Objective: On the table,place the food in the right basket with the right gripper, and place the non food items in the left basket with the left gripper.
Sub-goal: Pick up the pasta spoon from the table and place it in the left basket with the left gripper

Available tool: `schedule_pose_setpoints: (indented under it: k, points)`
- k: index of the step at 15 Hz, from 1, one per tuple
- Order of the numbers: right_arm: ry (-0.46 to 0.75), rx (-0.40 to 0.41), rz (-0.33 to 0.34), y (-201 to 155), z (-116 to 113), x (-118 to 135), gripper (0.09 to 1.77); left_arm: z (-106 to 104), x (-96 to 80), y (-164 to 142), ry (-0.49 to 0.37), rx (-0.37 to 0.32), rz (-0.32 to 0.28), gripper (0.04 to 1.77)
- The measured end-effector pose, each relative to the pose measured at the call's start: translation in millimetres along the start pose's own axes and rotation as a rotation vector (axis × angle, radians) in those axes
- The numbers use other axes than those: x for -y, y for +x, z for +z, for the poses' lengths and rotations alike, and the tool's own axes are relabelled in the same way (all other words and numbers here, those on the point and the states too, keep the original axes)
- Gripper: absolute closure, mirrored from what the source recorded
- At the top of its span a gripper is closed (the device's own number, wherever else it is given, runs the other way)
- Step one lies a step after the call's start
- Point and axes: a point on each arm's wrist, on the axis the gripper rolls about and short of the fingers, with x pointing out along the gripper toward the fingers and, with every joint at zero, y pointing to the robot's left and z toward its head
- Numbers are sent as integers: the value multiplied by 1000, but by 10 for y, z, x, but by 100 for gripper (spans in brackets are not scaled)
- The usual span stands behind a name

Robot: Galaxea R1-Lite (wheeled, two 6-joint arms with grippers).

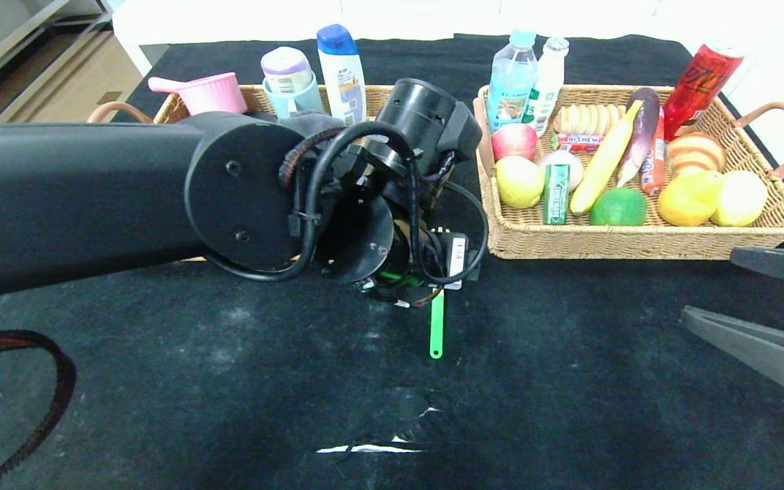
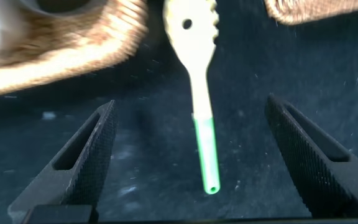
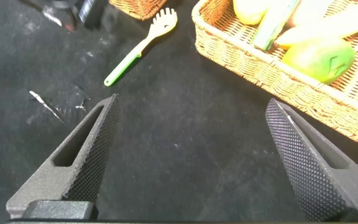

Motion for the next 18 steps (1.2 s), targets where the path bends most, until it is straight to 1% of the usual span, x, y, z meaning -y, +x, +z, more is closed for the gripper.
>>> schedule_pose_setpoints:
  k: [3,10,11,12,14,17,18]
  points:
    - [-1,3,-1,-7,4,-1,15,-68,44,142,13,-18,32,11]
    - [-1,2,0,-8,2,-3,15,-175,140,320,39,-45,60,10]
    - [-1,2,0,-7,2,-3,15,-184,153,325,41,-47,59,21]
    - [-2,2,1,-7,1,-2,15,-191,157,330,44,-50,60,39]
    - [-2,1,1,-7,-4,-4,15,-203,164,333,49,-51,64,69]
    - [-3,0,2,-6,-7,-5,15,-211,166,338,54,-53,68,100]
    - [-3,-1,2,-6,-8,-6,15,-216,165,340,54,-55,69,117]
